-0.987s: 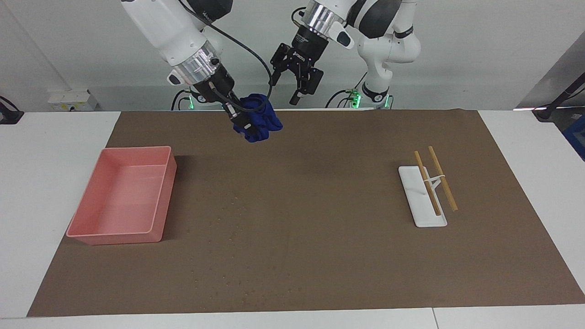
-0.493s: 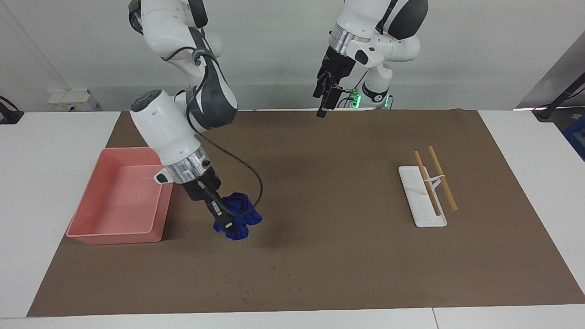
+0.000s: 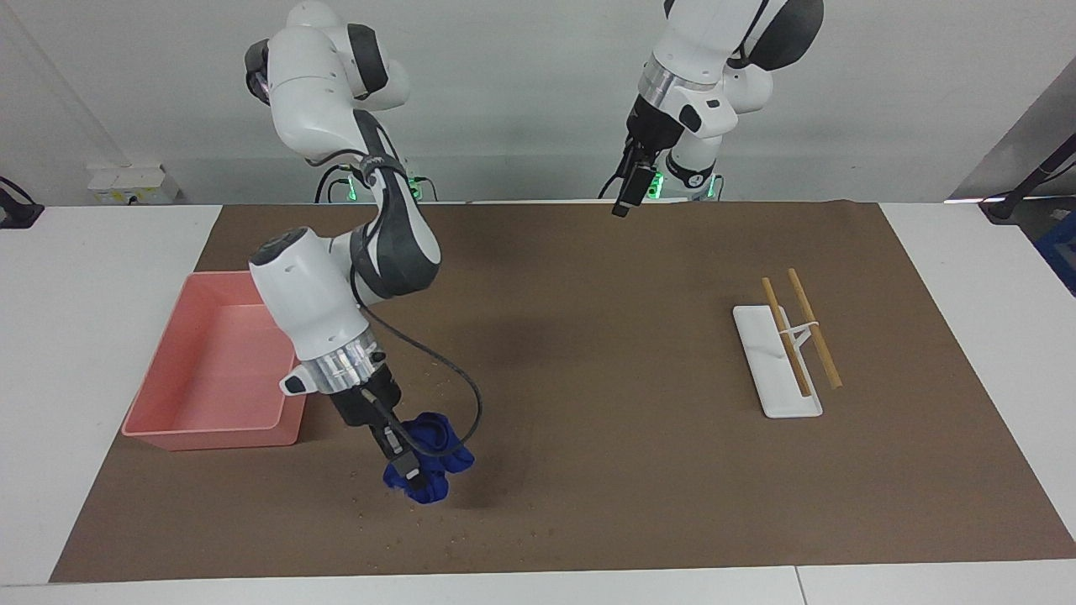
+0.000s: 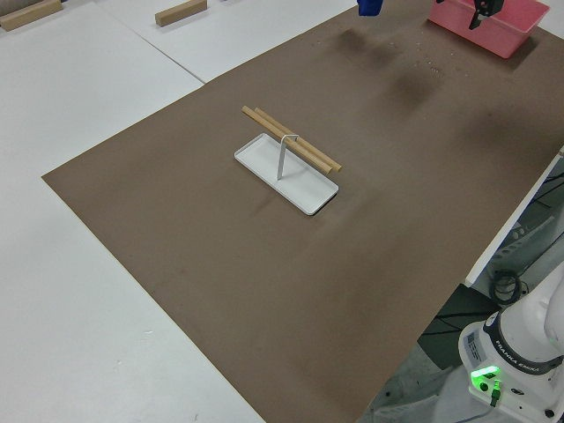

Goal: Wipe water with towel using both arms
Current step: 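Carry the towel away with the right gripper while the left gripper withdraws, then wipe the towel across the wet table area with the right gripper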

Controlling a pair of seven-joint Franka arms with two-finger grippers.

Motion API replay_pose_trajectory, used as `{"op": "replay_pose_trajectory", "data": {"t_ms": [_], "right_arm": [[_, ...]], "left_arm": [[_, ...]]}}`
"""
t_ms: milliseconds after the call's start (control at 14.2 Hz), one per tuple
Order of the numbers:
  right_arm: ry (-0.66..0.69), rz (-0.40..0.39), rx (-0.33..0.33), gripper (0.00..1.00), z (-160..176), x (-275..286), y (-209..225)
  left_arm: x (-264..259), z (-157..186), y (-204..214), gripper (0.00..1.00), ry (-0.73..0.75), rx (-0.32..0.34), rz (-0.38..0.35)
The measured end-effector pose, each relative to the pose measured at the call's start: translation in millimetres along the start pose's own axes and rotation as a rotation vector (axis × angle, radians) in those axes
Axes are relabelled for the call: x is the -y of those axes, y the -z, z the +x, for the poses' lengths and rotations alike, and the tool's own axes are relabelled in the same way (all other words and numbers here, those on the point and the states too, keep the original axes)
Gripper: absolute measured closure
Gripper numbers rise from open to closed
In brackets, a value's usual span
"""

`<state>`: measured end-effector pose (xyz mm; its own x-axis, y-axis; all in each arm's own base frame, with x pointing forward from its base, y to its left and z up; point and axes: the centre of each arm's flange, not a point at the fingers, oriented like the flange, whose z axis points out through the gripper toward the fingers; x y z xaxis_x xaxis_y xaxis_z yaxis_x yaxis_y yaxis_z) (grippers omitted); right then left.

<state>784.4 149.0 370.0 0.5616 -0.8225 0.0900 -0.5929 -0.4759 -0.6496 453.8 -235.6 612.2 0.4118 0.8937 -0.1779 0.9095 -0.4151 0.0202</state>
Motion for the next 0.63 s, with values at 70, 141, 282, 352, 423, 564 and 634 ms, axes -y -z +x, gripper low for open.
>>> {"op": "replay_pose_trajectory", "data": {"t_ms": [70,141,282,352,423,564,634], "right_arm": [[0.002,-0.012,0.004,0.9,-2.9,-8.5,-11.1],[0.001,-0.033,0.016,0.9,-8.7,-18.0,-21.3],[-0.002,-0.09,0.043,0.9,-21.5,-42.8,-36.9],[-0.002,-0.121,0.056,0.9,-27.2,-56.5,-41.7],[0.002,-0.147,0.066,0.9,-32.4,-68.5,-43.4],[0.031,-0.18,0.081,0.9,-41.7,-83.4,-37.8],[0.043,-0.194,0.089,0.9,-47.5,-88.8,-32.8]], "left_arm": [[2.4,17.0,2.4,0.0,-0.03,-0.02,0.013],[4.6,33.0,5.0,0.0,-0.066,-0.03,0.023],[9.4,67.1,9.5,0.0,-0.163,-0.041,0.041],[13.1,84.5,11.4,0.0,-0.228,-0.057,0.06],[17.0,100.1,13.2,0.0,-0.29,-0.066,0.077],[24.4,126.8,17.3,0.0,-0.398,-0.071,0.098],[27.7,139.6,19.8,0.0,-0.45,-0.076,0.104]]}}
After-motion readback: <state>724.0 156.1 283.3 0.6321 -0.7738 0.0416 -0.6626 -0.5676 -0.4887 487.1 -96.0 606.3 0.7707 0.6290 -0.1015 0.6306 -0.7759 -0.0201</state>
